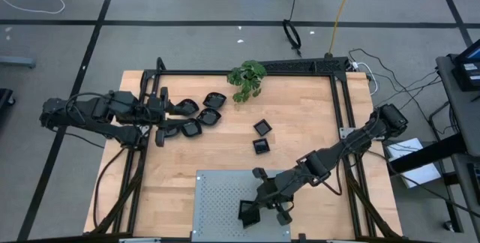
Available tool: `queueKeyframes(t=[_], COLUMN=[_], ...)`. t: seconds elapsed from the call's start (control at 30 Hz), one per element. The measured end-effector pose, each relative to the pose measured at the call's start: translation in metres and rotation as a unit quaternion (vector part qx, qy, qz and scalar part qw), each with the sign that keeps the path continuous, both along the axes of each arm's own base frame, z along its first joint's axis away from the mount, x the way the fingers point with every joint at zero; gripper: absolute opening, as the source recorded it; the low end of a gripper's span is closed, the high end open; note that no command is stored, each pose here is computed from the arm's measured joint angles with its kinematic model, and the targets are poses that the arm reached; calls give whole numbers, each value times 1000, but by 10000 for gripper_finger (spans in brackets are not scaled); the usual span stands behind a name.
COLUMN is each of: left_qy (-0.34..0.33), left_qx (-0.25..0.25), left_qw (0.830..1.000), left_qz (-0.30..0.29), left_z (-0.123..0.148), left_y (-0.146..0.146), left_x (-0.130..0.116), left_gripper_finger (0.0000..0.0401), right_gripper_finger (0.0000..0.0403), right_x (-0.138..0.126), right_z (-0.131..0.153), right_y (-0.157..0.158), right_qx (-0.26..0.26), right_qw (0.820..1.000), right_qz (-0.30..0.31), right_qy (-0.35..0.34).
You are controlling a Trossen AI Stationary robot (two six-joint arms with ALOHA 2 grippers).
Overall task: Pick & Place Mini shaped plates
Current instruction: Stack the square plate onto the stacked square plate on the shelf
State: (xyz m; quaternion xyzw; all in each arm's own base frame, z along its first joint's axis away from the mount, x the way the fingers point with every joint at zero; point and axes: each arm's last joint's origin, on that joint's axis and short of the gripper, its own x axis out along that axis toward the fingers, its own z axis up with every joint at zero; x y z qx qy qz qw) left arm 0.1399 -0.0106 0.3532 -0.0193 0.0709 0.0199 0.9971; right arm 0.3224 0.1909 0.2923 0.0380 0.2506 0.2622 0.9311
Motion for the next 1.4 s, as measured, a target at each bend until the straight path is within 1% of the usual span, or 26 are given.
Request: queueKeyframes(t=[0.1,0.43,0.53,0.83,0.93,1.03,1.13,1.2,1.3,1.4], left_qy=[0,0,0,0,0,0,0,0,0,0], left_qx=[0,0,0,0,0,0,0,0,0,0], left_qw=[1000,1000,1000,1000,1000,1000,1000,1000,1000,1000], left_qz=[0,0,0,0,0,0,0,0,0,0], left_z=[0,0,0,0,0,0,0,0,0,0], left_y=[0,0,0,0,0,0,0,0,0,0], left_x=[0,0,0,0,0,0,0,0,0,0], left_gripper_finger=[120,120,120,120,120,120,120,120,120,120], right_gripper_finger=[0,6,21,89,106,117,125,130,140,158], right_x=[1,1,2,5,7,-4,-18,-30,-47,-62], right_z=[0,1,1,1,1,12,35,48,68,81], right_y=[-1,0,-2,-8,-12,-22,-40,-53,-75,-100], right_qx=[-10,-8,-8,-14,-38,-85,-123,-155,-193,-224], right_qw=[1000,1000,1000,1000,998,994,983,969,937,904], right_qz=[-6,-2,-4,-13,-36,-64,-124,-180,-277,-353], right_qy=[-8,-14,-14,-17,-30,-39,-64,-71,-90,-89])
